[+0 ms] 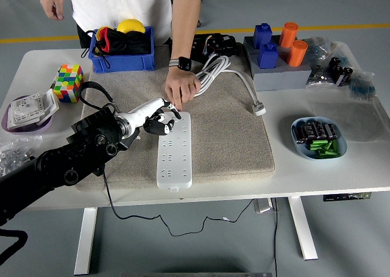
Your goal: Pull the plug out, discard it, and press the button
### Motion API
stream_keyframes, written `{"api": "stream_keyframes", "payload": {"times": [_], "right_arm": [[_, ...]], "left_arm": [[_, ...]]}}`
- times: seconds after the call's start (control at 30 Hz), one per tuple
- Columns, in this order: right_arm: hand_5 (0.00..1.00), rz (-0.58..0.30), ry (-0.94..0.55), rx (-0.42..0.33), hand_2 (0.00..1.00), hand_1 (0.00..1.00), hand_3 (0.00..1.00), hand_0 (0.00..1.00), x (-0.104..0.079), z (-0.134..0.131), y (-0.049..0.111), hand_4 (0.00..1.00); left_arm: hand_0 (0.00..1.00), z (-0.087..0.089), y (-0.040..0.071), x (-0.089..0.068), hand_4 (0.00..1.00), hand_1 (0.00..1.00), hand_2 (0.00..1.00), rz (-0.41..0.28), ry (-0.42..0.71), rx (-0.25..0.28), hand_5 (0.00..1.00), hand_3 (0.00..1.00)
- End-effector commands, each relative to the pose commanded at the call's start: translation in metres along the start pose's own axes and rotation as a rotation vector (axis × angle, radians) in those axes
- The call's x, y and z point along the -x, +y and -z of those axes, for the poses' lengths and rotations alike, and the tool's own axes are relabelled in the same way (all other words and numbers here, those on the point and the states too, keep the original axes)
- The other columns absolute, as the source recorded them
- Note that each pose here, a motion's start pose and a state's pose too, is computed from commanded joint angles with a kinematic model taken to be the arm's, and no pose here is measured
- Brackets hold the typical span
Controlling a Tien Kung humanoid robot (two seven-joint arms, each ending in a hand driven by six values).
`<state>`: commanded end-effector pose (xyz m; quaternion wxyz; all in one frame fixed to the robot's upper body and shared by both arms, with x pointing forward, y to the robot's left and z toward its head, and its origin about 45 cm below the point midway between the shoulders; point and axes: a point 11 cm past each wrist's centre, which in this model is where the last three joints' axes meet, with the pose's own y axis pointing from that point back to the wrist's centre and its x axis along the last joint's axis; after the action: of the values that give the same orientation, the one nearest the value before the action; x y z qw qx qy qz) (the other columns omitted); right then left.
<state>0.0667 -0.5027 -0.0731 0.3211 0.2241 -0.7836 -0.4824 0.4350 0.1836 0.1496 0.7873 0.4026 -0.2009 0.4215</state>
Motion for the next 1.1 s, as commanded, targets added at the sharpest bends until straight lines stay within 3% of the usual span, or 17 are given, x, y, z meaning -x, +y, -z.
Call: {"api": "stream_keyframes", "payload": {"times": [0.3, 0.53, 1.1], "right_arm": [[0.481, -0.001, 0.006, 0.001, 0.647, 0.659, 0.616, 0.747, -0.001, 0.0, 0.0, 0.66], [0.48, -0.002, 0.005, 0.0, 0.647, 0.659, 0.615, 0.748, -0.001, 0.001, 0.0, 0.66], [0.48, -0.004, 0.001, 0.0, 0.647, 0.659, 0.616, 0.748, -0.002, 0.0, 0.0, 0.66]], "left_arm": [[0.025, -0.001, -0.005, 0.001, 0.422, 0.002, 0.002, 0.017, -0.041, -0.026, 0.002, 0.622], [0.025, -0.006, -0.009, -0.007, 0.426, 0.002, 0.002, 0.005, -0.064, -0.03, 0.002, 0.622], [0.023, 0.003, -0.01, -0.006, 0.429, 0.002, 0.002, 0.028, -0.098, -0.07, 0.002, 0.616]]}}
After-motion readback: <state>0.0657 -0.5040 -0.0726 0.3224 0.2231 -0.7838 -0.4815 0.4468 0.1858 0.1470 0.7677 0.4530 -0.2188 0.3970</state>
